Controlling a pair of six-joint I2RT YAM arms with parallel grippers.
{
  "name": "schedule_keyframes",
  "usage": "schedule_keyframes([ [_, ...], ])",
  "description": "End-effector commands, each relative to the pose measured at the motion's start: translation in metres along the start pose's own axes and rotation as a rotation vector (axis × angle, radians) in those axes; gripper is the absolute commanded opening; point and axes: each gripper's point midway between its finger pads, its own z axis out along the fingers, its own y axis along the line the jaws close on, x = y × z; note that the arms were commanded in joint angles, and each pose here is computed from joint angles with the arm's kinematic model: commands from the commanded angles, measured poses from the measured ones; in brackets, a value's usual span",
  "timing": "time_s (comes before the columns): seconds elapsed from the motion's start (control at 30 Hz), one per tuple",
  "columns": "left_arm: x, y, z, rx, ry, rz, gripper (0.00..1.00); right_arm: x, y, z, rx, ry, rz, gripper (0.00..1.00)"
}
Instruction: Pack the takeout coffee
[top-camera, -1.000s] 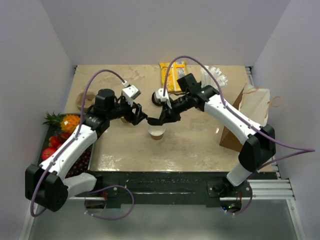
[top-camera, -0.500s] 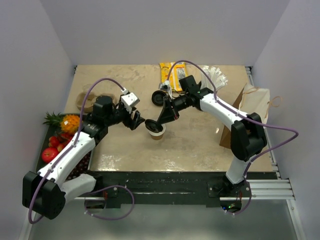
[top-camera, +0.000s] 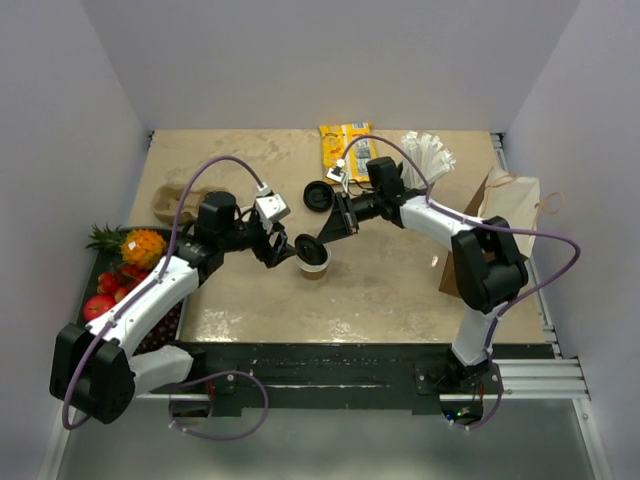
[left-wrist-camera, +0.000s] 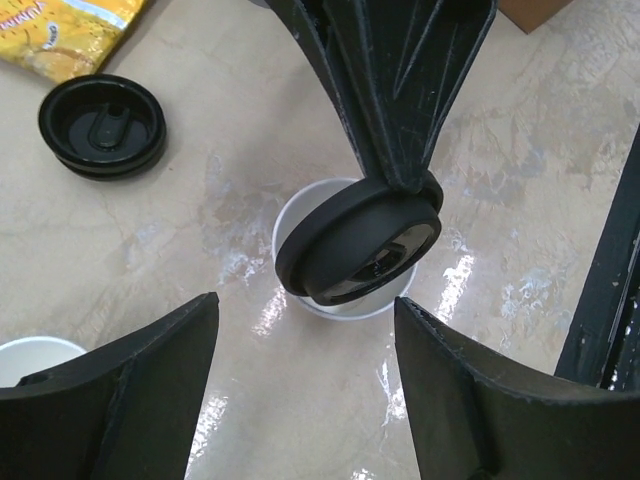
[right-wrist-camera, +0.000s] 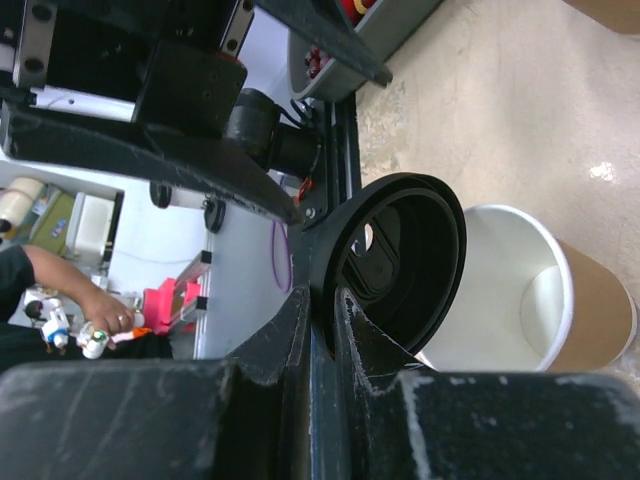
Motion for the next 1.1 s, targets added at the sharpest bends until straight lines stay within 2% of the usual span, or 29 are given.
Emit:
schedule_keyframes([
  [0.0, -0.021, 0.0, 0.008, 0.023, -0.05, 0.054, 0.75, -0.012, -0.002, 0.002, -0.005, -0.016, -0.003, 0.0],
  [0.47, -0.015, 0.003, 0.03, 0.046, -0.045, 0.05, 0.74, -0.015, -0.021, -0.006, 0.062, -0.044, 0.027, 0.02],
  [0.67, -0.024, 0.002, 0.039, 0.057, -0.08, 0.066, 0.74, -0.013, -0.03, -0.008, 0.082, -0.045, 0.049, 0.04],
  [1.07, -0.022, 0.0, 0.041, 0.068, -0.071, 0.075, 0.74, -0.013, -0.028, -0.008, 0.084, -0.048, 0.08, 0.04],
])
